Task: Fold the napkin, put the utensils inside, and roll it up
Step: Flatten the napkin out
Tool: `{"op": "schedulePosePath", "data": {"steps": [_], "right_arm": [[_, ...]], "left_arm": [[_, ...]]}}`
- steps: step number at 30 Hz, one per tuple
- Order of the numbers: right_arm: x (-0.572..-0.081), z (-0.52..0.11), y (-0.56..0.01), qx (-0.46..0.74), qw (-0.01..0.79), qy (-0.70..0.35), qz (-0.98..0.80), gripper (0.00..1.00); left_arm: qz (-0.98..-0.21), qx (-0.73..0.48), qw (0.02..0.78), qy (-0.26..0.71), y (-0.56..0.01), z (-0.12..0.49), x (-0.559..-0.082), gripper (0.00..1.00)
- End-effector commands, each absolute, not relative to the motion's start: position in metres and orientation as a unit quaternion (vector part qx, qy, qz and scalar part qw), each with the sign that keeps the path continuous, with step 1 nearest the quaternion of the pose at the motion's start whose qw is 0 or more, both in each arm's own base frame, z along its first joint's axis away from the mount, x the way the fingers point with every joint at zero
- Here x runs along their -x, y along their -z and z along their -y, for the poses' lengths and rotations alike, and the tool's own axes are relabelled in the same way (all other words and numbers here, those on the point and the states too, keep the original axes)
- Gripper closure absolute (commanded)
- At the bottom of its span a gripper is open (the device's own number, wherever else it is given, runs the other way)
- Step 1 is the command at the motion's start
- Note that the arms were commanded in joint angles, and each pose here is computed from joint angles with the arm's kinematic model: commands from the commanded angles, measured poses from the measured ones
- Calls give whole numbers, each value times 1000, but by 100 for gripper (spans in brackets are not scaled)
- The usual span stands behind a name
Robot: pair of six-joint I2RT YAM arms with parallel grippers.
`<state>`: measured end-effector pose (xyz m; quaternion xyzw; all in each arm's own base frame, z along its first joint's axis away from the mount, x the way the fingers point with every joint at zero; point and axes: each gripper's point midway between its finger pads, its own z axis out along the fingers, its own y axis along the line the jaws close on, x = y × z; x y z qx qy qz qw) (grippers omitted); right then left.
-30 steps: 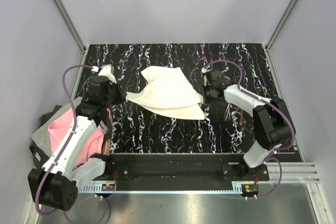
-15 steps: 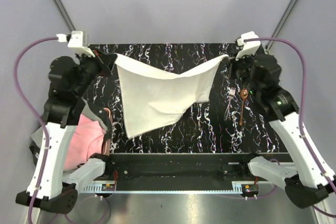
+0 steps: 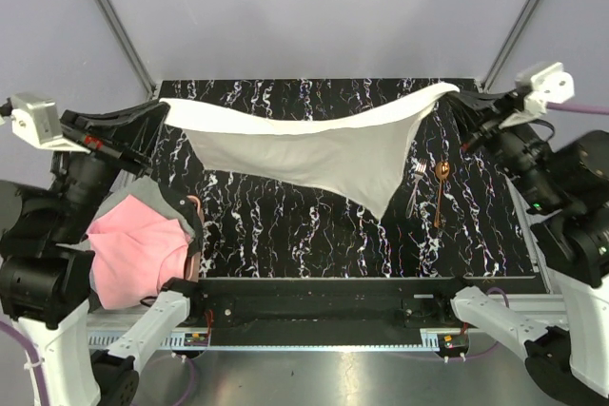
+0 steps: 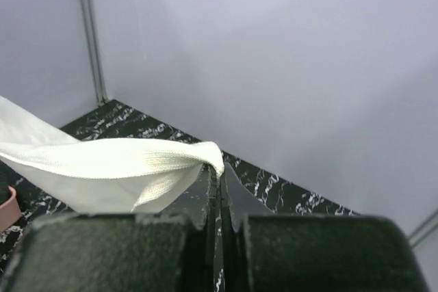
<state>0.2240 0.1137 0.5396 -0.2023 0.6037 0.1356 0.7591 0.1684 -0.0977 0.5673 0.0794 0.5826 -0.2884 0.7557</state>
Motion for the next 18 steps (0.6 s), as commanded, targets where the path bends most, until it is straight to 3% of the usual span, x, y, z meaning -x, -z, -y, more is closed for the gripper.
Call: {"op": "schedulePosePath", "data": {"steps": [1,4,8,14,18], "right_arm": [[-201,-122,-555,228,764,-173,-578,100],[-214,-126,-544,225,760,-169,-586,100],[-270,-126,-514,198,752,-103,-621,100],[-396,-161,-405,233,670,-68,-702,100],[-489,-171,-306,240,603,-84,-756,100]], "left_arm": [[-574,-81,750,319,-576,103,-153,100],[-593,-47,750,290,-564,92,-173,100],[-655,23,726,208,-515,73,-251,100],[-761,57,623,173,-390,74,-378,100],[-820,119,543,137,-294,39,-444,100]]}}
